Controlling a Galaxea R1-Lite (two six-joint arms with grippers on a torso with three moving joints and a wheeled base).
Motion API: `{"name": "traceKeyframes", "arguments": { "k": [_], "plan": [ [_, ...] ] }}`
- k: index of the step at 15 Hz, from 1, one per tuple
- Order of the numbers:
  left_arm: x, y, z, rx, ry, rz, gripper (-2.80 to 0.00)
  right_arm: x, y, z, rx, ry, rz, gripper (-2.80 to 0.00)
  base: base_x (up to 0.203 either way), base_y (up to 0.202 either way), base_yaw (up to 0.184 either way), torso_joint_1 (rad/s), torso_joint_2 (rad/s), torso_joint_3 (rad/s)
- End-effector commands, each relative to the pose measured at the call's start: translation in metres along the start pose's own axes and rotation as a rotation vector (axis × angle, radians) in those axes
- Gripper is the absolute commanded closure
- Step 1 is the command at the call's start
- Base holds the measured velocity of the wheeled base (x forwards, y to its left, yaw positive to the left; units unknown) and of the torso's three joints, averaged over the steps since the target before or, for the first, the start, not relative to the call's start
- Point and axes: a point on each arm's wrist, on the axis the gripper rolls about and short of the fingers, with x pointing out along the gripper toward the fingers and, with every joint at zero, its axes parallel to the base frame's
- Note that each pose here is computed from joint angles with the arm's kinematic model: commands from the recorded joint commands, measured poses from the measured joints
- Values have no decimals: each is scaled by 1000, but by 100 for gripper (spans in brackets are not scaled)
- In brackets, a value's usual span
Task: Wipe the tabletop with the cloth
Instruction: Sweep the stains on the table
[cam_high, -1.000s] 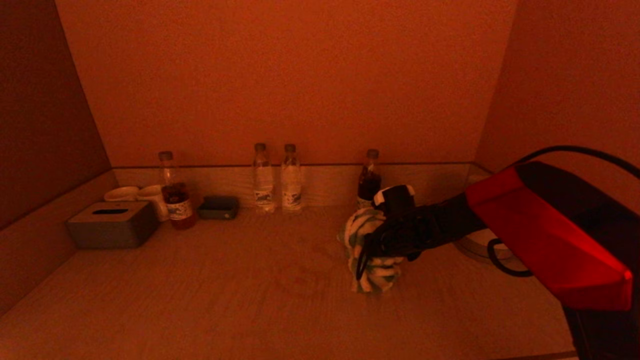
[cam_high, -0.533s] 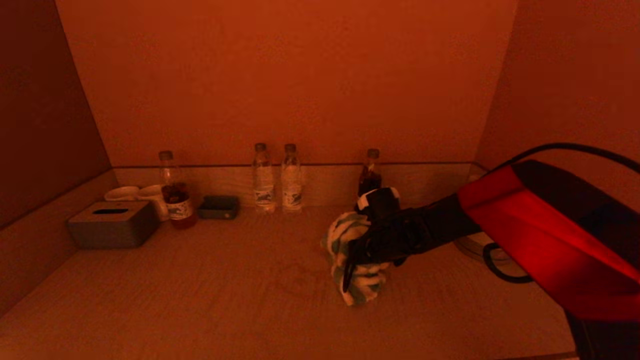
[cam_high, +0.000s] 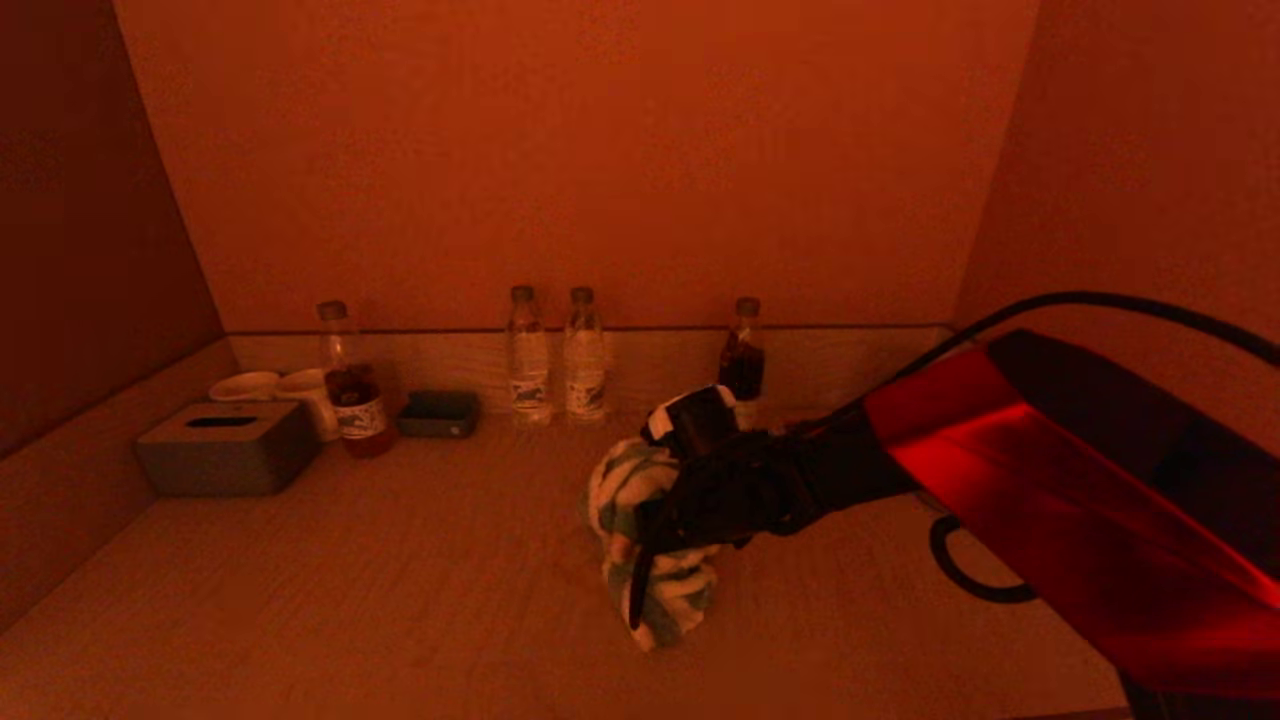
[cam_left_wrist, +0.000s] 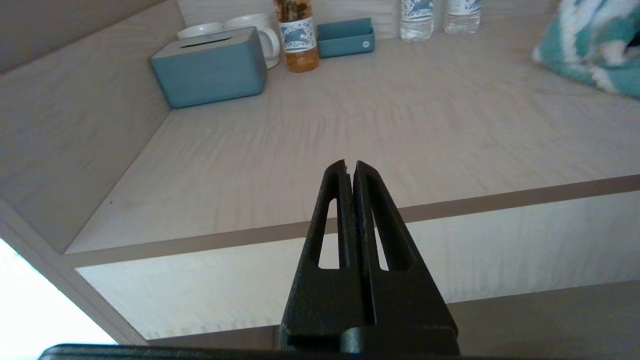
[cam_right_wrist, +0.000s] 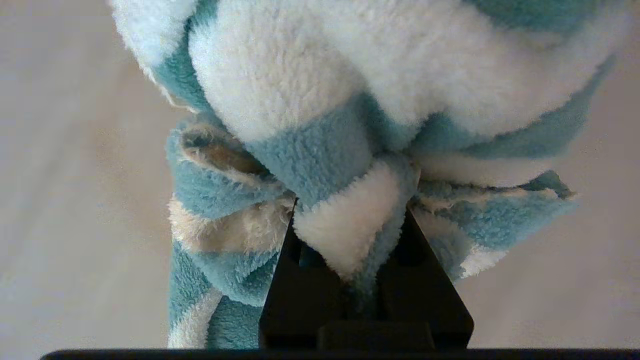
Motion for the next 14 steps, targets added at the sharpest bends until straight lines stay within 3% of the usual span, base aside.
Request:
{"name": "traceKeyframes", "arguments": {
  "k": [1, 14],
  "plan": [
    [0, 0, 0, 1, 0, 0, 0, 1, 9, -2, -17, 1, 13, 0, 0, 0, 0, 0, 0, 0],
    [0, 0, 0, 1, 0, 0, 0, 7, 71, -7, -128, -13, 112, 0, 0, 0, 0, 0, 0, 0]
  ]
}}
